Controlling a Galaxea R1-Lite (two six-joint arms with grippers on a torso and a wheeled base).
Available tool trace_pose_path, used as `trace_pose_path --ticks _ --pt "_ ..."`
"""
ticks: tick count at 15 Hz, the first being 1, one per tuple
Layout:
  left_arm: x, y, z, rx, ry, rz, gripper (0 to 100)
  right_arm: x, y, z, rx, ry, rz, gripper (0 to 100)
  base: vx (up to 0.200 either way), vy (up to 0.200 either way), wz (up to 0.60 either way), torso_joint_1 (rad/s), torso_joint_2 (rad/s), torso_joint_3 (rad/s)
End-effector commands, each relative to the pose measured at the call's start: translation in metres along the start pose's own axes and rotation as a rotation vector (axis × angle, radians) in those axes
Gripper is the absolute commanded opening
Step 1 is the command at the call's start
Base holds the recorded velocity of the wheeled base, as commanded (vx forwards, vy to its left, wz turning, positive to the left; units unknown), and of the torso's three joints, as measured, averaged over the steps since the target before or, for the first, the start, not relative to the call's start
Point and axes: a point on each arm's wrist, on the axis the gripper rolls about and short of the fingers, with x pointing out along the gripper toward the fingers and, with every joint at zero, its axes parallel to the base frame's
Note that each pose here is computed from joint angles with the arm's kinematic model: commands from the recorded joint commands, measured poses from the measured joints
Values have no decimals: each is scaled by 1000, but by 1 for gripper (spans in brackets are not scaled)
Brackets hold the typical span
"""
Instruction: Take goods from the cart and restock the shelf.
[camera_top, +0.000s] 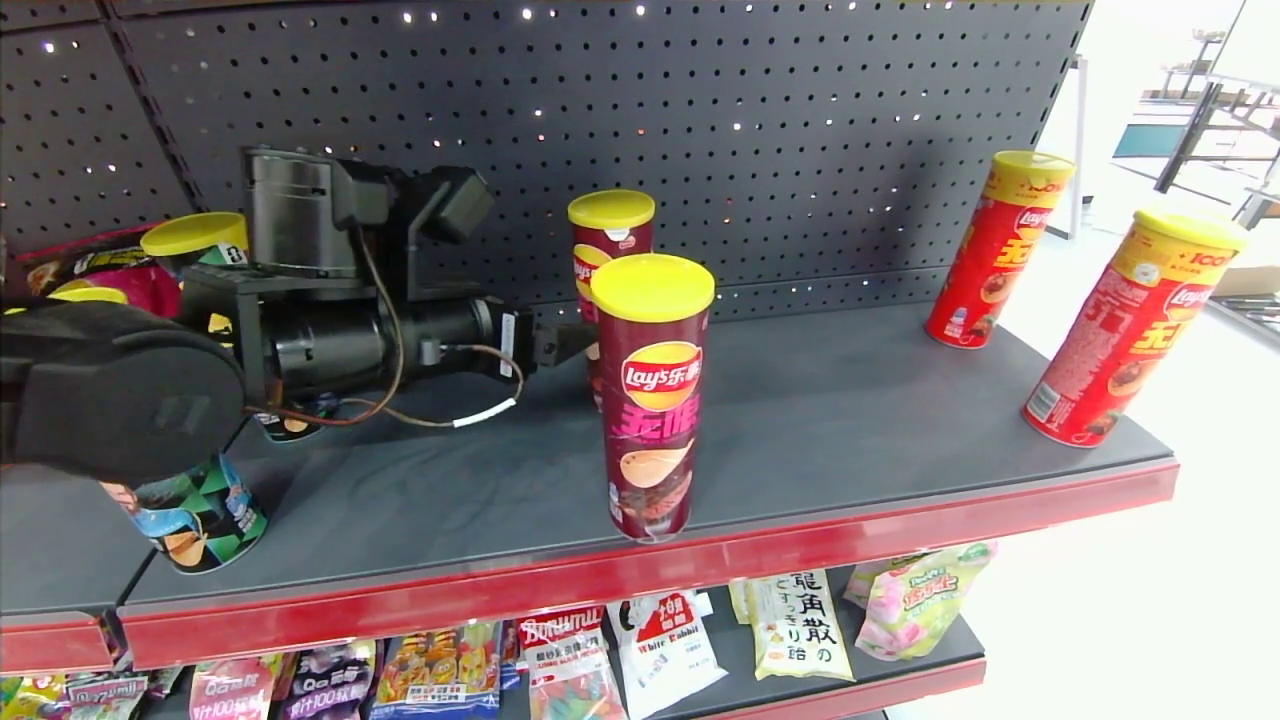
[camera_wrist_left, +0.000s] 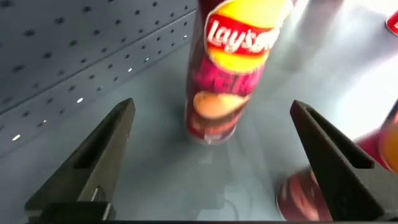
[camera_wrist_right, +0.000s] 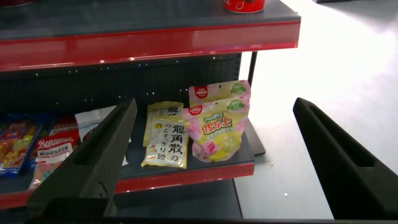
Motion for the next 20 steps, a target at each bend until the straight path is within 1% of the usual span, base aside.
trace_pose_path --ticks 1,3,4,7,8,9,10,11,12,13,14,15,16,17,18,19,20 --pt "-37 -4 0 2 -28 7 100 0 0 0 -1 1 0 100 0 0 0 0 0 0" --pt "-60 -8 -4 4 -37 6 100 0 0 0 -1 1 0 100 0 0 0 0 0 0" --pt "-65 -10 -4 5 -40 4 100 0 0 0 -1 1 0 100 0 0 0 0 0 0" --pt "-111 -19 -1 24 -119 -3 100 0 0 0 -1 1 0 100 0 0 0 0 0 0" --pt "-137 -24 -7 35 -156 -2 100 0 0 0 -1 1 0 100 0 0 0 0 0 0" --pt "-159 -28 -13 58 -190 0 100 0 0 0 -1 1 0 100 0 0 0 0 0 0" --pt "-183 -31 -23 68 -228 9 100 0 0 0 -1 1 0 100 0 0 0 0 0 0" --pt "-193 -32 -26 67 -248 15 100 0 0 0 1 1 0 100 0 0 0 0 0 0" --pt "-215 -32 -37 60 -288 60 100 0 0 0 1 1 0 100 0 0 0 0 0 0" --pt "-241 -30 -62 44 -311 219 100 0 0 0 1 1 0 100 0 0 0 0 0 0" --pt "-253 -31 -72 34 -312 288 100 0 0 0 1 1 0 100 0 0 0 0 0 0" --pt "-264 -34 -80 31 -315 314 100 0 0 0 1 1 0 100 0 0 0 0 0 0" --pt "-281 -40 -90 28 -316 339 100 0 0 0 -1 1 0 100 0 0 0 0 0 0" --pt "-293 -45 -98 28 -319 345 100 0 0 0 1 1 0 100 0 0 0 0 0 0" --pt "-308 -52 -115 23 -296 358 100 0 0 0 1 1 0 100 0 0 0 0 0 0" --pt "-314 -54 -123 11 -275 406 100 0 0 0 1 1 0 100 0 0 0 0 0 0" --pt "-317 -54 -126 -6 -271 497 100 0 0 0 1 1 0 100 0 0 0 0 0 0"
